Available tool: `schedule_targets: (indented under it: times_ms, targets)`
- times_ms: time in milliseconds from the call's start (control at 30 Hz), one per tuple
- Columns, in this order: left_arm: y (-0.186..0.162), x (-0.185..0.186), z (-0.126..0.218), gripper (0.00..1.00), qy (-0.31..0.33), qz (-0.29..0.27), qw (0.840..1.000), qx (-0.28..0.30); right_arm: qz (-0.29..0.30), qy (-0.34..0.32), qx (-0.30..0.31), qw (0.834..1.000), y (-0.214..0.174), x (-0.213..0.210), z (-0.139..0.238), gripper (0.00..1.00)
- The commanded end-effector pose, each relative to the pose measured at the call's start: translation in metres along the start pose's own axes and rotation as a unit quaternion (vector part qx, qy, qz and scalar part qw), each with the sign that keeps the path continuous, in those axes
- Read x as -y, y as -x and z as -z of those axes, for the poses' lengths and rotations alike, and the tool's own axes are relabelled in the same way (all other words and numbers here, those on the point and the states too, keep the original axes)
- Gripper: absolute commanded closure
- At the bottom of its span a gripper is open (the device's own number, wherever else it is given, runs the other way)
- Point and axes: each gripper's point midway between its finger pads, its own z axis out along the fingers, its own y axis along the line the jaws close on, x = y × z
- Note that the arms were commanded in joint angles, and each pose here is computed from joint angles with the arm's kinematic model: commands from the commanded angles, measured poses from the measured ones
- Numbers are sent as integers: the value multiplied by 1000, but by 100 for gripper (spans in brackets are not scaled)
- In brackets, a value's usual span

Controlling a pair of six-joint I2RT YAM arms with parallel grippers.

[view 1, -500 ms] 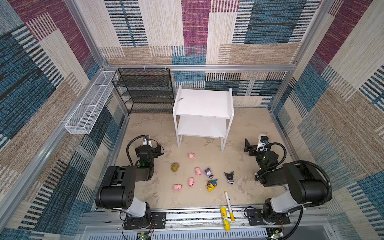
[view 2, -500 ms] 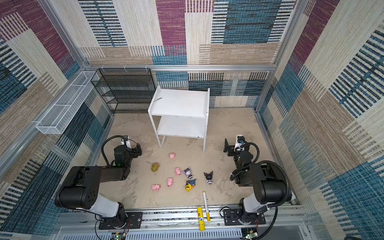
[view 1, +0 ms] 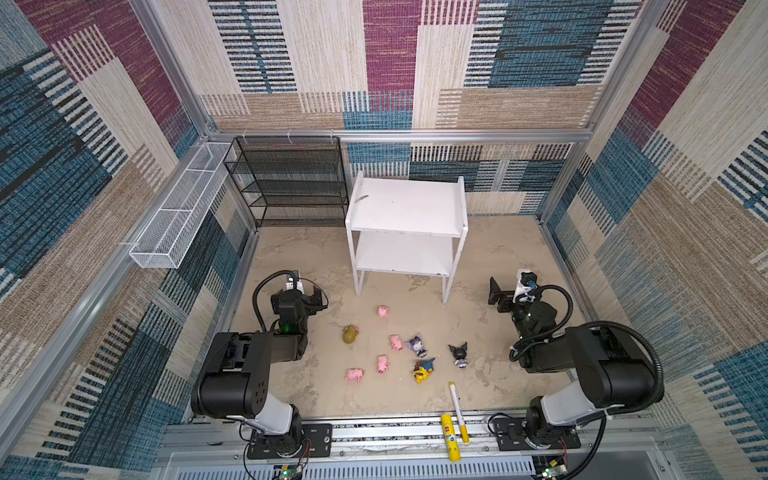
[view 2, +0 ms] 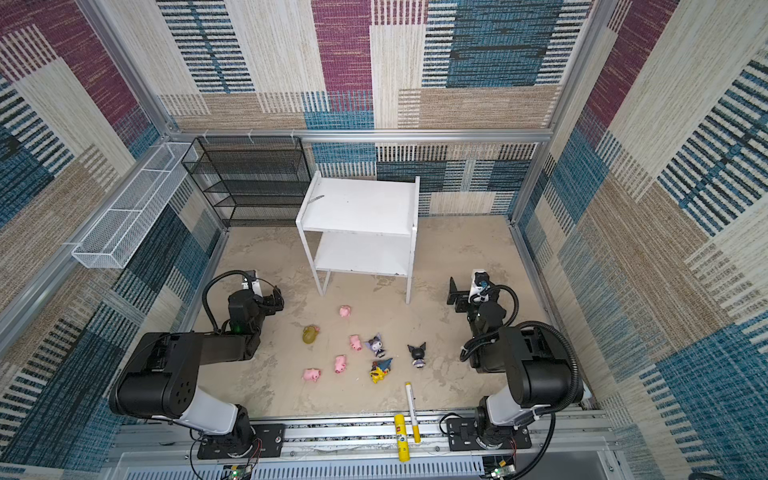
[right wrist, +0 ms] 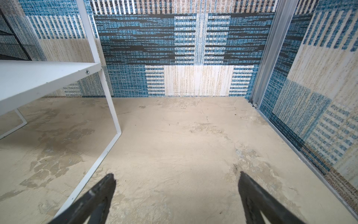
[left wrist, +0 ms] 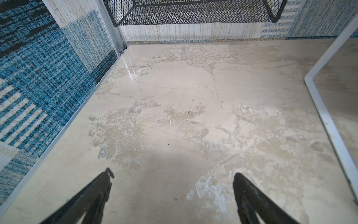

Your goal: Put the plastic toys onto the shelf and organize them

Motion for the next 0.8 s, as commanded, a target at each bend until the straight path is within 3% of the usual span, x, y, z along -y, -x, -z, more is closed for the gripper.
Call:
schedule_targets:
  times_ms: [0, 767]
  targets:
    - [7, 1, -1, 1, -10, 16, 1000, 10, 3, 5, 10, 1000, 5, -2, -1, 1]
    - [20, 7, 5, 1, -12, -3, 1000, 15, 2, 5, 10, 1000, 5, -2, -1, 0]
